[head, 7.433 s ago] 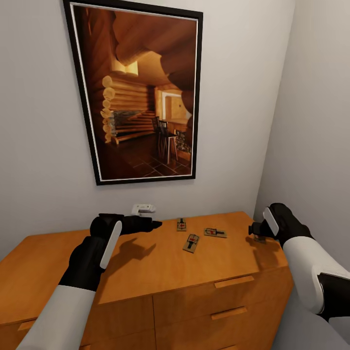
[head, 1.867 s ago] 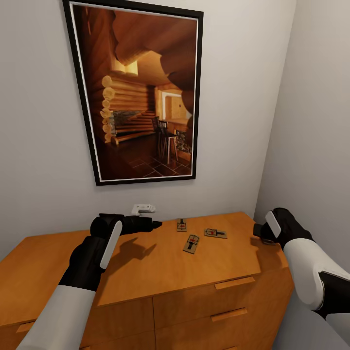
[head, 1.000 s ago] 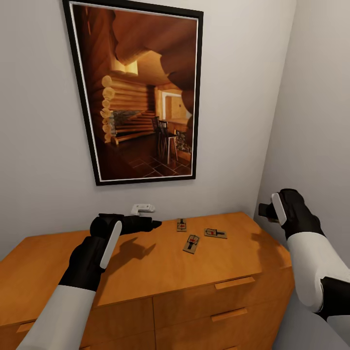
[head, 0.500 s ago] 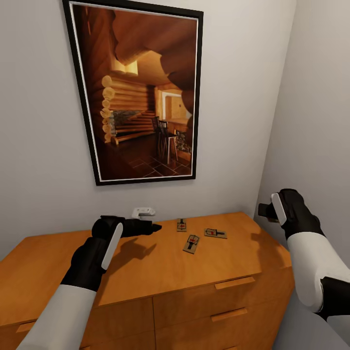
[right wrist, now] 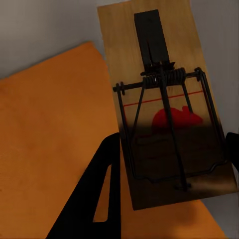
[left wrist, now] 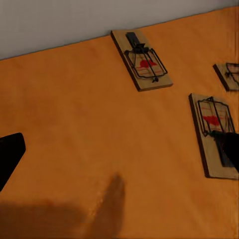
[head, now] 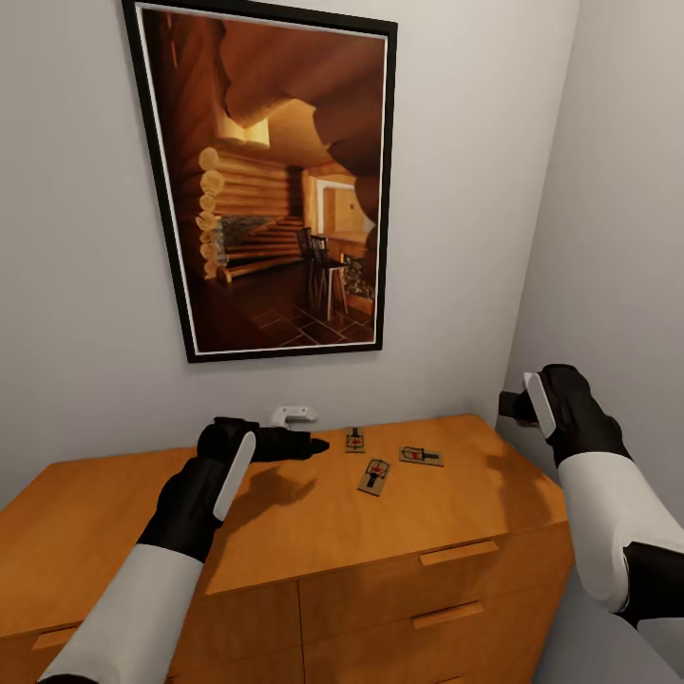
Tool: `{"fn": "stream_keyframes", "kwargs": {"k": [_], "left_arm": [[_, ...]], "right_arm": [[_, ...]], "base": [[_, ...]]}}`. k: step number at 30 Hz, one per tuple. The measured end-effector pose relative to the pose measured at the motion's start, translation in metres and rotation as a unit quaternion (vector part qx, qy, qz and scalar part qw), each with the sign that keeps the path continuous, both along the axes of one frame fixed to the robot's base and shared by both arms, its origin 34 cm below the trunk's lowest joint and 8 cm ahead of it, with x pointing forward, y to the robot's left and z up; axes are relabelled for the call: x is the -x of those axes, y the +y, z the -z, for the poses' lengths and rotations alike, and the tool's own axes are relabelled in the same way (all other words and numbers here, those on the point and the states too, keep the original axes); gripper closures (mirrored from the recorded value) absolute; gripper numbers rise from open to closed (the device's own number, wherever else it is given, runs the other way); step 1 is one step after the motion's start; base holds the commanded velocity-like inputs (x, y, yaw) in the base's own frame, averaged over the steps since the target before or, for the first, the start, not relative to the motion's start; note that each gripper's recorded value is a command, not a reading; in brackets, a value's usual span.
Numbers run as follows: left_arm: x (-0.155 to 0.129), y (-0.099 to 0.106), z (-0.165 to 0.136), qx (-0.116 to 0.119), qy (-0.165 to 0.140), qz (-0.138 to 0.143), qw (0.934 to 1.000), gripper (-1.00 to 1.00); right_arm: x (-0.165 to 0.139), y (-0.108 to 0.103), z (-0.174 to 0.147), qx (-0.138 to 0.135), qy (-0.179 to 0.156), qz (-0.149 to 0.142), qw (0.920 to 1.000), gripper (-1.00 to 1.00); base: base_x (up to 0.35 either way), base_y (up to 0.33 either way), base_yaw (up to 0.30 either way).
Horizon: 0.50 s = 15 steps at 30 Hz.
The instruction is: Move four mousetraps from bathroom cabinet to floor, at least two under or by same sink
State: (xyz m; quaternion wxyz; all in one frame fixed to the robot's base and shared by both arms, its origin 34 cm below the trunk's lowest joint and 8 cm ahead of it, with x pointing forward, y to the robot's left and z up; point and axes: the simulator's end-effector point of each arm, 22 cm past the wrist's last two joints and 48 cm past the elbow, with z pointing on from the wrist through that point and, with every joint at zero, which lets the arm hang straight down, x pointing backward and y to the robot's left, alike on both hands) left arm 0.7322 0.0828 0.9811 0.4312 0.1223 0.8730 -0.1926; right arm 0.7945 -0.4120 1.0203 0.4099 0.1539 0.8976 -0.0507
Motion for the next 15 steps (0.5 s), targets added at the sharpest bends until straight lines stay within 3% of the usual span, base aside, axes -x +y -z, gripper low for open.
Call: {"fn": "stream_keyframes", "kwargs": {"k": [2,11,15], "left_arm": [[-0.001,-0.007,-0.004,0.001,-0.002,0.004,1.0,-1.0],[-0.004,0.04,0.008,-0.018,-0.008,-0.032,0.9993,-1.0],[0.0,0.046,0.012,-0.008,-0.005,-0.034,0.9994,-1.0]], "right_arm": [[-0.001,0.001,-0.004,0.006,-0.004,-0.004,1.0,1.0],[0.001,-0.005,0.01,0.02,0.011,0.008,0.9997,1.0],[0.001,-0.005,0.017,0.022,0.016,0.007,0.9996,1.0]], "base": [[0.0,0.0,0.0],[0.0,0.0,0.0],[0.0,0.0,0.0]]}}
